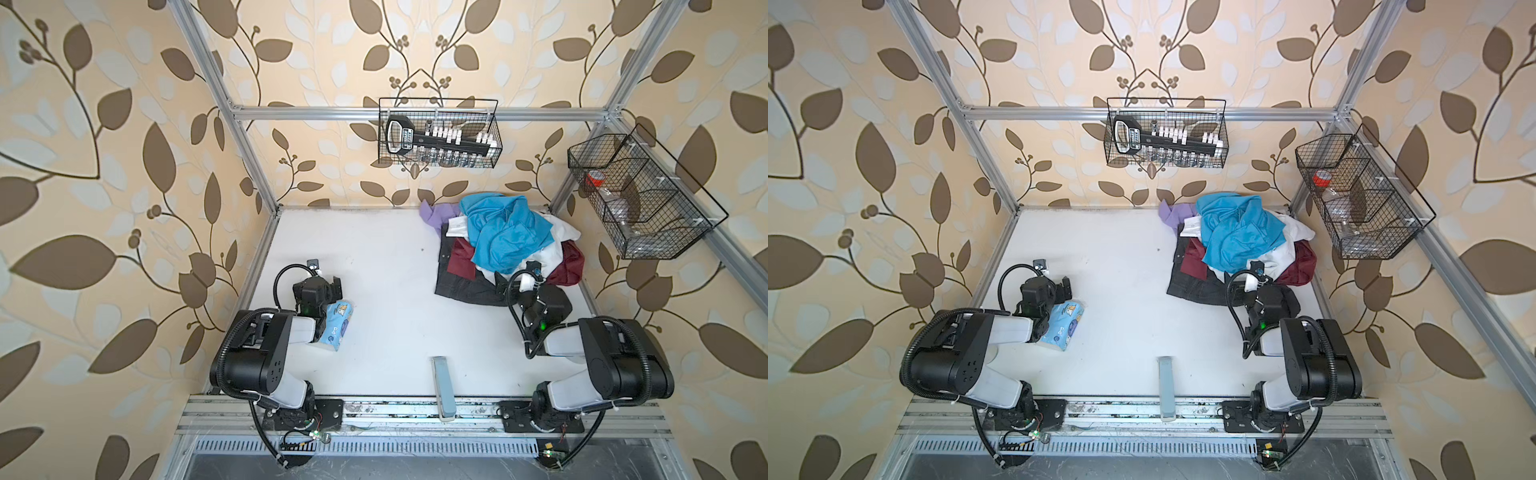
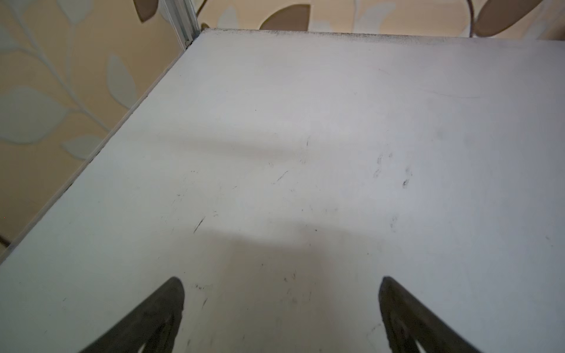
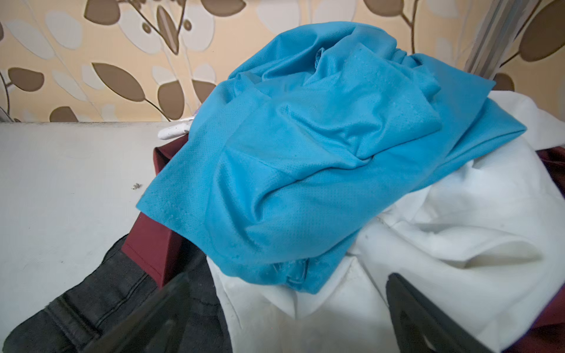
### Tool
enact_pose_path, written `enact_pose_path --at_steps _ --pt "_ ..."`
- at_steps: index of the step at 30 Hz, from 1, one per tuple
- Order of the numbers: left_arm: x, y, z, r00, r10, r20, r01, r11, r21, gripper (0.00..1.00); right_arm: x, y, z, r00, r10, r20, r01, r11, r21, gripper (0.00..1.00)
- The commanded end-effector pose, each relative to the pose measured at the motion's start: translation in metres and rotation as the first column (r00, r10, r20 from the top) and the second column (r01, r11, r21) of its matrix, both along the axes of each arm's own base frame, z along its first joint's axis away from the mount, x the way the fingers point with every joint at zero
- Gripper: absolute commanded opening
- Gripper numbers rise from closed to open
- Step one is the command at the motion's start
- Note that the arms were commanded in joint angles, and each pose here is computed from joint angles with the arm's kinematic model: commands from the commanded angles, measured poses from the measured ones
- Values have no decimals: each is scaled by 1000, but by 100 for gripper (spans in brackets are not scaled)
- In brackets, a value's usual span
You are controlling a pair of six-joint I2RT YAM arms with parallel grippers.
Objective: Pick out a specific cloth from the pile
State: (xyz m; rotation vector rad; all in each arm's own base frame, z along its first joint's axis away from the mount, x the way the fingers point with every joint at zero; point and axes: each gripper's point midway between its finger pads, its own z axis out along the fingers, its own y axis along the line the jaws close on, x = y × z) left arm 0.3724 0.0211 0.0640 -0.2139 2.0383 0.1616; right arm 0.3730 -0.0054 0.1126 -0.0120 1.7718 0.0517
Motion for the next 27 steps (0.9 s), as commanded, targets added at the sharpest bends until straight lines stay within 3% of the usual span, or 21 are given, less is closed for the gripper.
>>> enact_pose_path --at_steps 1,27 --pt "7 1 15 999 5 50 -4 1000 -23 99 1 -3 2 1000 -17 8 17 1000 5 100" --pt "7 1 15 999 6 50 -4 1000 -22 99 1 -3 2 1000 -22 8 22 1000 6 99"
